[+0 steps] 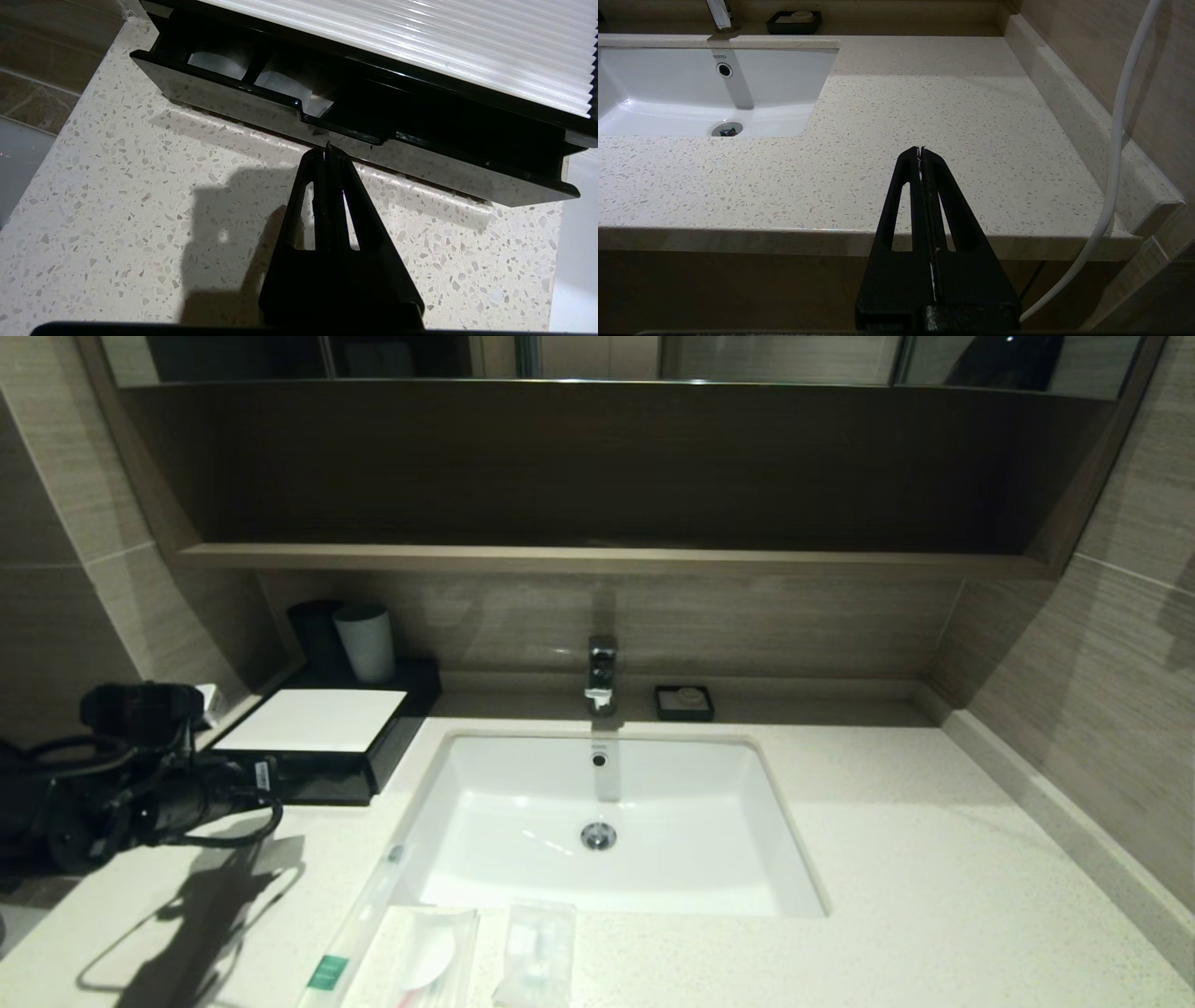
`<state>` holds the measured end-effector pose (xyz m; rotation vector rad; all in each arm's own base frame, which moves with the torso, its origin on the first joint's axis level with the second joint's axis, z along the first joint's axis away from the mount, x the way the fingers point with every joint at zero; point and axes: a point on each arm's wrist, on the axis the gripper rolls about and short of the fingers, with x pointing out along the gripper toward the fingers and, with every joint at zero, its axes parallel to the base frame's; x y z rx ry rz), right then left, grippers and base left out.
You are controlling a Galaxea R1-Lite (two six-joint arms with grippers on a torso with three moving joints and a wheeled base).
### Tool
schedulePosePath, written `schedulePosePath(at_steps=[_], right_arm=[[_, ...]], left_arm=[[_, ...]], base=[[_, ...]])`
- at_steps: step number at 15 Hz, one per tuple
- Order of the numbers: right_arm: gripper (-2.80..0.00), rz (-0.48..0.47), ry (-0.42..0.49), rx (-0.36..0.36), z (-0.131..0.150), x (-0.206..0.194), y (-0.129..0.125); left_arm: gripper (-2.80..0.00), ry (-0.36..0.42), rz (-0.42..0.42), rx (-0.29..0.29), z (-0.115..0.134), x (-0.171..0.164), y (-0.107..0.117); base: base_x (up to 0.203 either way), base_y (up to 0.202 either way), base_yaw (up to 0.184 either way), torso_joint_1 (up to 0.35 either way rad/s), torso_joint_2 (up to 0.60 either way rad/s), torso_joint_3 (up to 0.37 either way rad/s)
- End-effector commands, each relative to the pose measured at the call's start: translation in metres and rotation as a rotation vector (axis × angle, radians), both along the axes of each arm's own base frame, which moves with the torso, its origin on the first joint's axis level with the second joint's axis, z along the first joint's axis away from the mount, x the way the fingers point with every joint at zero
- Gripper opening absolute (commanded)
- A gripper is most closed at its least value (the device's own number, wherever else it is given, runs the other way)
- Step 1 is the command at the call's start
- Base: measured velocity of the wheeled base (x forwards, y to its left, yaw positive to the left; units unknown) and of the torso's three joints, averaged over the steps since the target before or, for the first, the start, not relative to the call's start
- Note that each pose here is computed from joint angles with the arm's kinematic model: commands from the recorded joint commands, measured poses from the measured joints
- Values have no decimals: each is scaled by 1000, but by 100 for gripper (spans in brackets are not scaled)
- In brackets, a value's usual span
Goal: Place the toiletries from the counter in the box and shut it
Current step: Open the drawer
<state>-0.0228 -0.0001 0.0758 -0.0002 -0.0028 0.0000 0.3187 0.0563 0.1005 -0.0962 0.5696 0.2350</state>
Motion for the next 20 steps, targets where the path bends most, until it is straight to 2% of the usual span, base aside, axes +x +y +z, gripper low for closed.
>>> schedulePosePath(at_steps=[1, 5, 20], right_arm=[[-280, 0, 0, -1, 0, 0, 0], [-280, 0, 0, -1, 0, 0, 0], [-280, 0, 0, 0, 0, 0, 0]], left_arm=[[-280, 8, 3, -2, -8, 4, 1], [-280, 2, 1, -1, -15, 8, 2], [-280, -46, -6, 5, -12, 19, 2]], base=[[0, 0, 0, 0, 0, 0], [0, 0, 0, 0, 0, 0], [0, 0, 0, 0, 0, 0]])
